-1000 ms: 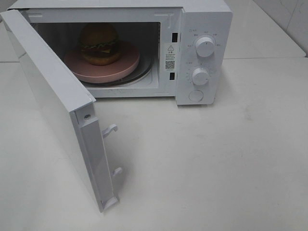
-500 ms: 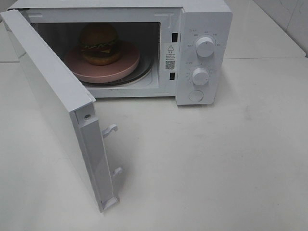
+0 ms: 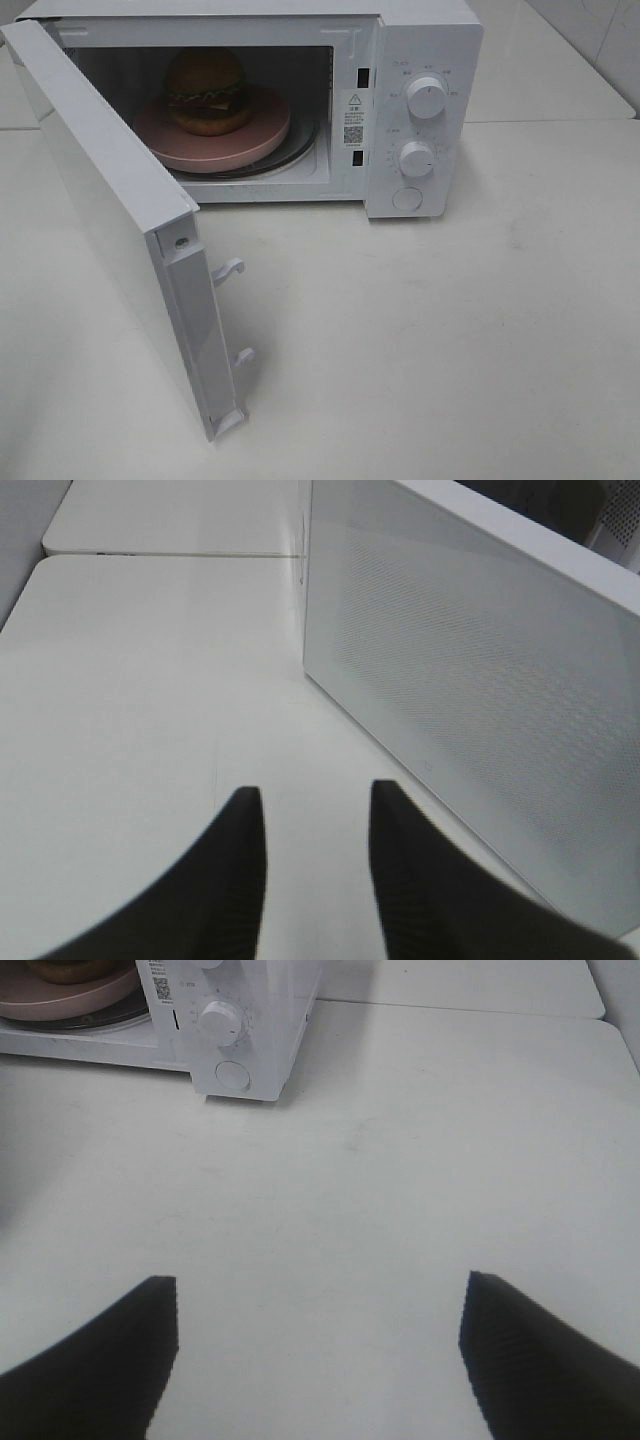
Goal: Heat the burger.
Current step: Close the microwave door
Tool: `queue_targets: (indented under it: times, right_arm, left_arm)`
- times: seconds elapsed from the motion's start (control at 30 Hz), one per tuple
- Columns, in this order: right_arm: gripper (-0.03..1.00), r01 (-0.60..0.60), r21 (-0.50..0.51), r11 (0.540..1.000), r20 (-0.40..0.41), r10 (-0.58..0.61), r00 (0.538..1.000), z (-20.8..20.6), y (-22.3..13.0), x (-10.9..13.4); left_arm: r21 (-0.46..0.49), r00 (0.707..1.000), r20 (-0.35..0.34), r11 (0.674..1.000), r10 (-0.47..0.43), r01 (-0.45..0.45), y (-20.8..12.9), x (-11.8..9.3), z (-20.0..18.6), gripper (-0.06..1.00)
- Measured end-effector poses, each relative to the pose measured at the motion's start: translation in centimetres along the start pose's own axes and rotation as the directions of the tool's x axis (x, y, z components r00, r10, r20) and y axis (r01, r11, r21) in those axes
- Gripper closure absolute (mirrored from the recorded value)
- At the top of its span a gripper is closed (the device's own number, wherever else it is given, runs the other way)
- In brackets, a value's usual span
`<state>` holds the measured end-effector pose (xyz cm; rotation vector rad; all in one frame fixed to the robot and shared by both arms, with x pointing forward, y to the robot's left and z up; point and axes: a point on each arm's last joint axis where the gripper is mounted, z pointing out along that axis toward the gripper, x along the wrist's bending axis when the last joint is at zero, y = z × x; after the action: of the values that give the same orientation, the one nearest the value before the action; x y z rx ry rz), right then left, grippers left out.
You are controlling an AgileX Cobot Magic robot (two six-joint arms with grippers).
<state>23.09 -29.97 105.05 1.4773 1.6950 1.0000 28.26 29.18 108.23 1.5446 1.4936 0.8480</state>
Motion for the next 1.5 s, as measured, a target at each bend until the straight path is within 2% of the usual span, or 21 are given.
queue_targets:
  times: [0.03, 0.07, 0.1, 0.13, 0.17, 0.2, 0.27, 0.4, 0.5, 0.57, 0.6, 0.67, 0.77, 0.83, 1.13, 1.3, 1.5]
  right_arm:
    - [0.21, 0.0, 0.0, 1.0, 0.0, 0.0, 1.0, 0.0, 0.0, 0.0]
    - [0.21, 0.0, 0.0, 1.0, 0.0, 0.0, 1.0, 0.0, 0.0, 0.0]
    - [0.21, 0.0, 0.0, 1.0, 0.0, 0.0, 1.0, 0.0, 0.0, 0.0]
    - [0.21, 0.0, 0.0, 1.0, 0.0, 0.0, 1.0, 0.0, 0.0, 0.0]
    - [0.21, 0.0, 0.0, 1.0, 0.0, 0.0, 1.0, 0.0, 0.0, 0.0]
    - [0.21, 0.0, 0.0, 1.0, 0.0, 0.0, 1.0, 0.0, 0.0, 0.0]
    - [0.21, 0.0, 0.0, 1.0, 0.0, 0.0, 1.0, 0.0, 0.0, 0.0]
    - [0.21, 0.0, 0.0, 1.0, 0.0, 0.0, 1.0, 0.0, 0.0, 0.0]
    - [0.21, 0.0, 0.0, 1.0, 0.0, 0.0, 1.0, 0.0, 0.0, 0.0]
    - [0.21, 0.0, 0.0, 1.0, 0.0, 0.0, 1.0, 0.0, 0.0, 0.0]
    - [0.21, 0.0, 0.0, 1.0, 0.0, 0.0, 1.0, 0.0, 0.0, 0.0]
    - [0.21, 0.0, 0.0, 1.0, 0.0, 0.0, 1.0, 0.0, 0.0, 0.0]
    - [0.21, 0.0, 0.0, 1.0, 0.0, 0.0, 1.0, 0.0, 0.0, 0.0]
    - [0.21, 0.0, 0.0, 1.0, 0.0, 0.0, 1.0, 0.0, 0.0, 0.0]
    - [0.21, 0.0, 0.0, 1.0, 0.0, 0.0, 1.0, 0.0, 0.0, 0.0]
    - [0.21, 0.0, 0.0, 1.0, 0.0, 0.0, 1.0, 0.0, 0.0, 0.0]
    - [0.21, 0.0, 0.0, 1.0, 0.0, 0.0, 1.0, 0.0, 0.0, 0.0]
  left_arm:
    - [0.0, 1.0, 0.0, 1.0, 0.0, 0.0, 0.0, 0.0, 0.0, 0.63]
    - [0.034, 1.0, -0.003, 0.999, -0.005, 0.005, 0.3, 0.1, 0.9, 0.78]
    - [0.045, 1.0, -0.004, 0.999, -0.007, 0.007, 0.5, 0.2, 1.3, 0.84]
    - [0.045, 1.0, -0.004, 0.999, -0.007, 0.007, 0.5, 0.2, 1.3, 0.84]
    - [0.059, 1.0, -0.008, 0.998, -0.012, 0.013, 0.8, 0.3, 2.2, 0.93]
    - [0.043, 1.0, -0.015, 0.999, -0.015, 0.016, 1.1, 0.5, 3.1, 0.94]
    - [0.037, 1.0, -0.018, 0.999, -0.014, 0.015, 1.1, 0.5, 3.5, 0.94]
    - [-0.06, 0.999, -0.043, 0.998, -0.008, 0.005, 1.0, 1.0, 5.7, 0.94]
    - [-0.088, 0.999, -0.049, 0.996, -0.01, 0.005, 0.9, 1.2, 6.1, 0.94]
    - [-0.195, 0.997, -0.078, 0.981, -0.007, -0.008, 0.1, 1.6, 7.4, 0.94]
    - [-0.195, 0.997, -0.078, 0.981, -0.007, -0.008, 0.1, 1.6, 7.4, 0.94]
    - [-0.261, 0.995, -0.1, 0.965, -0.002, -0.024, -0.7, 1.9, 8.1, 0.94]
    - [-0.279, 0.994, -0.107, 0.96, -0.003, -0.028, -1.0, 2.0, 8.4, 0.94]
    - [-0.333, 0.991, -0.131, 0.942, -0.001, -0.043, -1.8, 2.3, 9.2, 0.94]
    - [-0.374, 0.984, -0.161, 0.917, 0.081, -0.137, -1.3, 2.6, 11.7, 0.94]
    - [-0.362, 0.991, -0.127, 0.928, 0.049, -0.092, -1.4, 2.6, 13.5, 0.94]
    - [-0.331, 0.994, -0.086, 0.939, 0.07, -0.095, -1.6, 2.4, 15.2, 0.94]
